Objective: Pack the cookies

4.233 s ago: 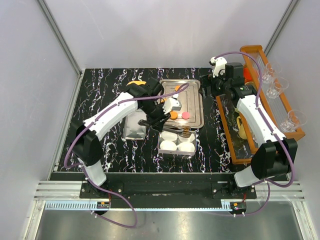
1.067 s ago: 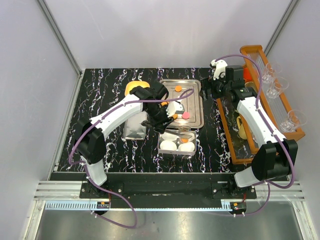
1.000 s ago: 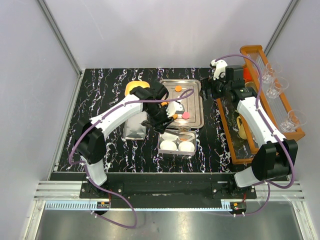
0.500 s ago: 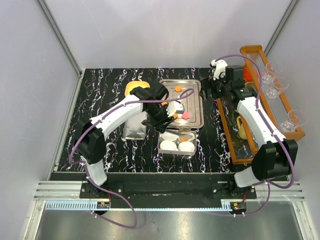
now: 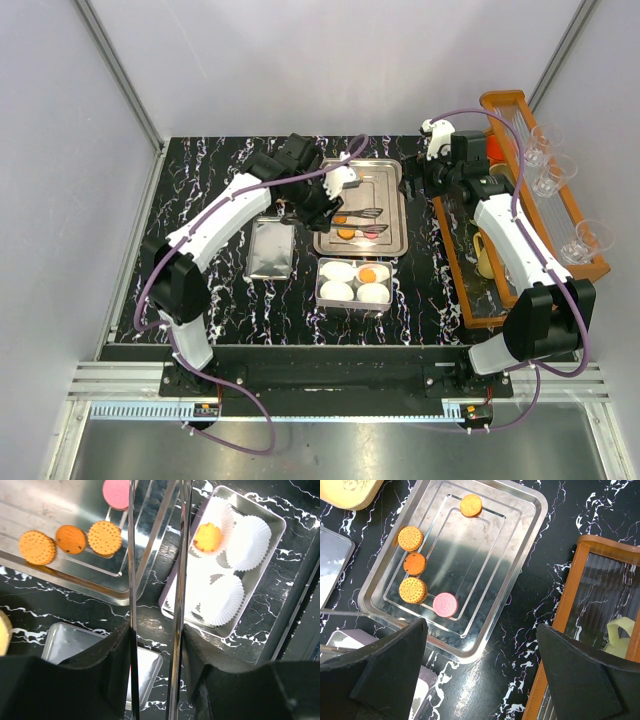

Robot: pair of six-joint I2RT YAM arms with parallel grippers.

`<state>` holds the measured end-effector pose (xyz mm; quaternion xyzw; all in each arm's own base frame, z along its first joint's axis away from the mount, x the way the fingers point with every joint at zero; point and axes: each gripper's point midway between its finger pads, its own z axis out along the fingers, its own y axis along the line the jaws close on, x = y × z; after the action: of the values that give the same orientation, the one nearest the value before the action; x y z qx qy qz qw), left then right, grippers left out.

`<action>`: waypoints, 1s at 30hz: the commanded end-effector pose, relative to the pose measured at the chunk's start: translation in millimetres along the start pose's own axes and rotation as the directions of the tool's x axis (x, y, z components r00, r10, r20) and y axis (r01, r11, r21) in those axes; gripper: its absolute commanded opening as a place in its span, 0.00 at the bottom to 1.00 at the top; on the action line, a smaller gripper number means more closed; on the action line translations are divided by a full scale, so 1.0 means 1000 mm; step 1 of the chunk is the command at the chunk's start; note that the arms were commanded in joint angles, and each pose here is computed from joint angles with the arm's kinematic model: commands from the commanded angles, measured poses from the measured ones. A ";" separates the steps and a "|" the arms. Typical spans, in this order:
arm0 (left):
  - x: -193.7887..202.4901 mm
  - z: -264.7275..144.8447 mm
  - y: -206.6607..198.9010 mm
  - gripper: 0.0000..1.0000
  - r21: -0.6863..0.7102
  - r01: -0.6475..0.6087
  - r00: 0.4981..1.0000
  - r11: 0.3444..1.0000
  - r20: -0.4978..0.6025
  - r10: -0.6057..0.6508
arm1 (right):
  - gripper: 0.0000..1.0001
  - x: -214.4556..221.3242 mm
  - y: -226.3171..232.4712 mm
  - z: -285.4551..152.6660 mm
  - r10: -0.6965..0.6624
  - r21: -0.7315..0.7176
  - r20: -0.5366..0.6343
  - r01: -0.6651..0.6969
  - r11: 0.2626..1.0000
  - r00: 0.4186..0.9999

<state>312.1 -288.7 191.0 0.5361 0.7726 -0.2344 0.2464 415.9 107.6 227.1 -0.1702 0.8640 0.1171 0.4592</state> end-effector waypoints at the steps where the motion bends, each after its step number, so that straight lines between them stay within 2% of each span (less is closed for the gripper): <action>1: -0.022 -0.003 0.021 0.44 -0.052 -0.010 0.998 0.999 0.063 0.013 | 1.00 -0.014 -0.001 -0.007 -0.006 0.011 0.059 0.005 1.000 0.998; 16: -0.001 0.058 0.065 0.46 -0.070 0.034 0.999 0.997 -0.013 -0.035 | 1.00 -0.020 -0.003 -0.008 -0.009 0.012 0.064 0.008 1.000 0.998; 30: 0.015 0.072 0.078 0.47 -0.079 0.056 0.997 0.995 -0.040 -0.059 | 1.00 -0.017 -0.001 -0.007 -0.007 0.003 0.053 0.007 1.000 0.999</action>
<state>372.6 -293.9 109.2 0.5105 0.8078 -0.2039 0.2130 415.3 107.4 224.8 -0.1704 0.8650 0.1170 0.4572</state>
